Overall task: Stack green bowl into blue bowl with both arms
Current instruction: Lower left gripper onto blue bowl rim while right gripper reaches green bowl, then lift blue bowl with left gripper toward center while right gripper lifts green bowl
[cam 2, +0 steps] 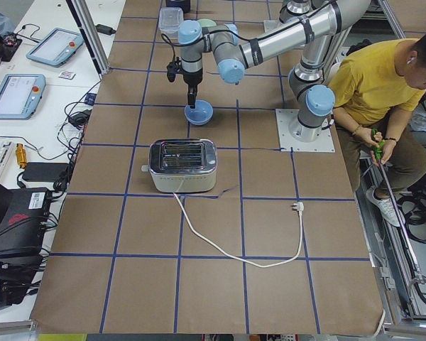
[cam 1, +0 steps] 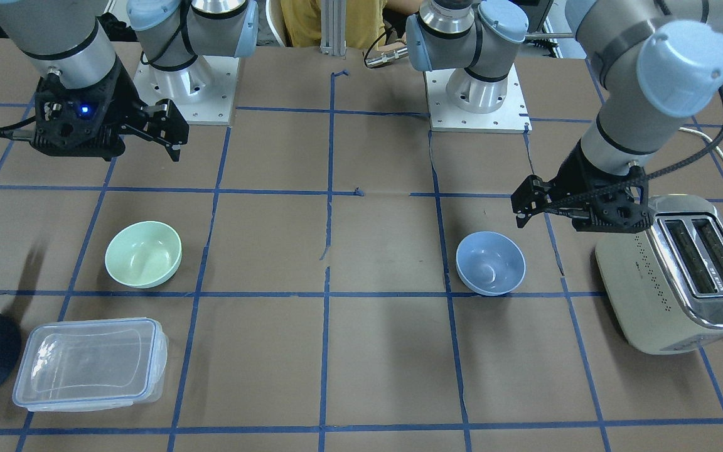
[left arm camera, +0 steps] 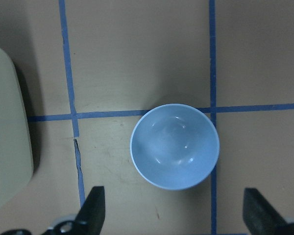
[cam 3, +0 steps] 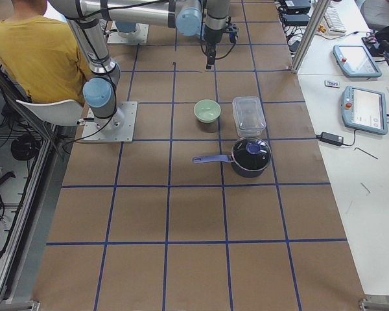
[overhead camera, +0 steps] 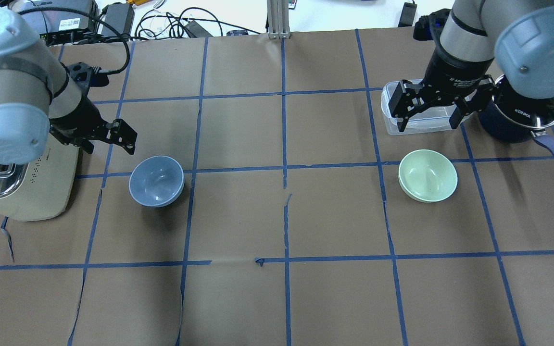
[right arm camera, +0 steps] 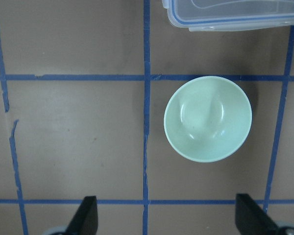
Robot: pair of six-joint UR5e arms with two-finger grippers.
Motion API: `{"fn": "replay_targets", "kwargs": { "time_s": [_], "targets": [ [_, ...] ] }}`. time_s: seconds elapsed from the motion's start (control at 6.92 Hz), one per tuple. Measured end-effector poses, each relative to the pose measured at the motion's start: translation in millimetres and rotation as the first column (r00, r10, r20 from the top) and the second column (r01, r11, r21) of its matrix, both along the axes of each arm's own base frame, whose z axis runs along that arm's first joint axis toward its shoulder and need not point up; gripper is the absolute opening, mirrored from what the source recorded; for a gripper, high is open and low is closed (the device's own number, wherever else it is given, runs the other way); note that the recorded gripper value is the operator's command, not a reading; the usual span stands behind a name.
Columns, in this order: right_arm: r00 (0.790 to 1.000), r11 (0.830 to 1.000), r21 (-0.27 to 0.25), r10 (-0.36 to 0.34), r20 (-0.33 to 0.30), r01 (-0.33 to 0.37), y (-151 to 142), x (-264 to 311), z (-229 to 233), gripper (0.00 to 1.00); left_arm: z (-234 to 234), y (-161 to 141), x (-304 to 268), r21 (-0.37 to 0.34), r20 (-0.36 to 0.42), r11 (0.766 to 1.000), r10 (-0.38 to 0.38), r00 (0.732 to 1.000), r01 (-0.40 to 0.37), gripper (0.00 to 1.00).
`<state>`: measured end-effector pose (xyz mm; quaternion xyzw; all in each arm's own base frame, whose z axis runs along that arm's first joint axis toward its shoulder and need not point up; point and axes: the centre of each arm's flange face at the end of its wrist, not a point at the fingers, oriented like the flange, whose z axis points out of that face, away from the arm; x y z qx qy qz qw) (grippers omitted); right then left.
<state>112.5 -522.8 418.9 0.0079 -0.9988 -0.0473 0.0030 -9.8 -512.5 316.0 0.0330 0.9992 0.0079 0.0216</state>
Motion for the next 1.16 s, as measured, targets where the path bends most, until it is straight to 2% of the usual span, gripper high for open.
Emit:
{"fn": "replay_targets", "kwargs": {
  "time_s": [0.14,0.29,0.43,0.58,0.72,1.01,1.16],
  "targets": [
    [1.000,1.000,0.011,0.002,-0.006,-0.002,-22,-2,-33,1.00,-32,7,1,0.003,-0.005,1.000,-0.005,1.000,0.005,0.99],
    [1.000,1.000,0.030,0.005,-0.026,-0.004,-35,-4,-66,1.00,-57,7,2,0.011,-0.014,1.000,-0.004,1.000,0.004,0.70],
    [0.999,1.000,0.027,0.007,-0.050,-0.006,-43,-6,-99,1.00,-78,3,3,0.023,-0.019,1.000,0.000,1.000,0.000,0.38],
    [0.998,1.000,0.003,0.008,-0.063,-0.008,-48,-7,-131,1.00,-95,0,4,0.042,-0.025,0.999,0.001,1.000,0.000,0.12],
    [0.998,1.000,-0.010,0.009,-0.068,-0.009,-46,-8,-158,1.00,-104,-3,4,0.054,-0.032,0.999,-0.001,0.999,0.003,0.00],
    [0.997,1.000,0.000,0.009,-0.070,-0.009,-35,-7,-190,1.00,-97,-10,-3,0.038,-0.093,0.999,0.013,0.996,-0.009,0.00],
    [0.997,1.000,0.014,0.009,-0.071,-0.008,-30,-8,-201,1.00,-83,-21,-10,0.036,-0.123,0.998,0.053,0.991,-0.049,0.00]
  ]
}}
